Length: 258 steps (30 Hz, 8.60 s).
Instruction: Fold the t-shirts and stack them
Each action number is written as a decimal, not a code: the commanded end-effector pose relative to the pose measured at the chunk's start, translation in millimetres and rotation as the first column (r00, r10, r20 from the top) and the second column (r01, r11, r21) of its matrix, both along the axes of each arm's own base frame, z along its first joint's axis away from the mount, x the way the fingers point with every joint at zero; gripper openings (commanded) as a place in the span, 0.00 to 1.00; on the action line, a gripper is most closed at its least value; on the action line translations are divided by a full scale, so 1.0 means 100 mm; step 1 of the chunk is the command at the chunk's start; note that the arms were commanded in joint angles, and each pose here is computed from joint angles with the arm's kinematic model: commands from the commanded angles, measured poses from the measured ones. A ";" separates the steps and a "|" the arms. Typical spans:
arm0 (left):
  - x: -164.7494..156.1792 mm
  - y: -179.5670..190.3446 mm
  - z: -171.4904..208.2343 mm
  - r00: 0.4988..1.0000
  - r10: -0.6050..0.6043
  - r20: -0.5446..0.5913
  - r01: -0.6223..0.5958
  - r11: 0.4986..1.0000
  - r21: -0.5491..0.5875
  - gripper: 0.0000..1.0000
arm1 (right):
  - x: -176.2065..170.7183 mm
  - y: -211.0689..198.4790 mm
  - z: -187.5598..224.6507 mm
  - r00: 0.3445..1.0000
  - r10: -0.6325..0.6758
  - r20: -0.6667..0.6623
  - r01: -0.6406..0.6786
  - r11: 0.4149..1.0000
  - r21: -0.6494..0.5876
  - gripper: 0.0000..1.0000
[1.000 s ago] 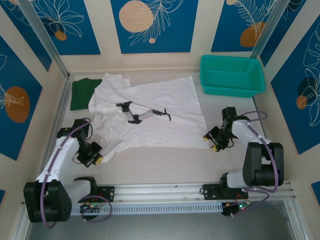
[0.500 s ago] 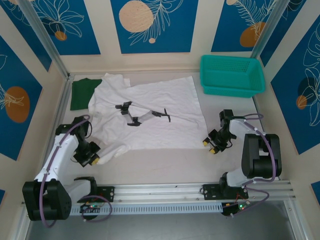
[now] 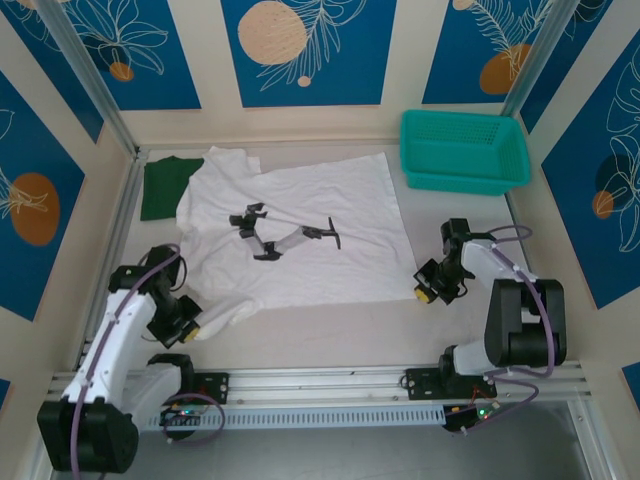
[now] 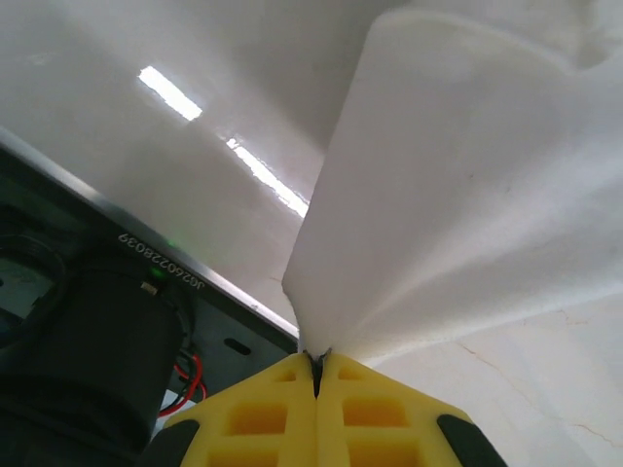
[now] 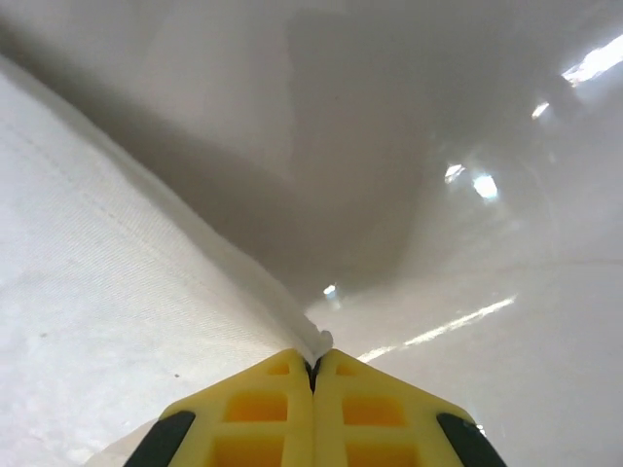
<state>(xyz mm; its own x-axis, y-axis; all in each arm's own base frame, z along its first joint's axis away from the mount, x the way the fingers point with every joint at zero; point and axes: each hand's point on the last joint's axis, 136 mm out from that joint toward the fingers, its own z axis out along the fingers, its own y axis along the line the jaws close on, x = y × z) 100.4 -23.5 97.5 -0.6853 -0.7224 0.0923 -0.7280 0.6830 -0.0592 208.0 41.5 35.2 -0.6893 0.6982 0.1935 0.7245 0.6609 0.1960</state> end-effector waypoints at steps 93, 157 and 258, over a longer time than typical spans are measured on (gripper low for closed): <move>1.57 0.13 -0.38 0.970 0.105 0.221 -0.040 0.960 -0.278 0.64 | 0.80 0.39 0.00 0.992 0.099 0.080 -0.106 0.990 0.096 0.53; 0.84 0.83 0.22 0.987 0.145 0.070 -0.156 0.971 0.179 0.48 | -0.03 -0.25 0.49 0.977 -0.175 0.118 0.183 0.981 -0.065 0.64; 1.55 0.64 -0.69 1.000 -0.021 0.015 0.021 0.999 0.036 0.27 | 1.56 3.56 0.53 0.567 0.738 0.367 -0.786 0.618 -0.028 0.44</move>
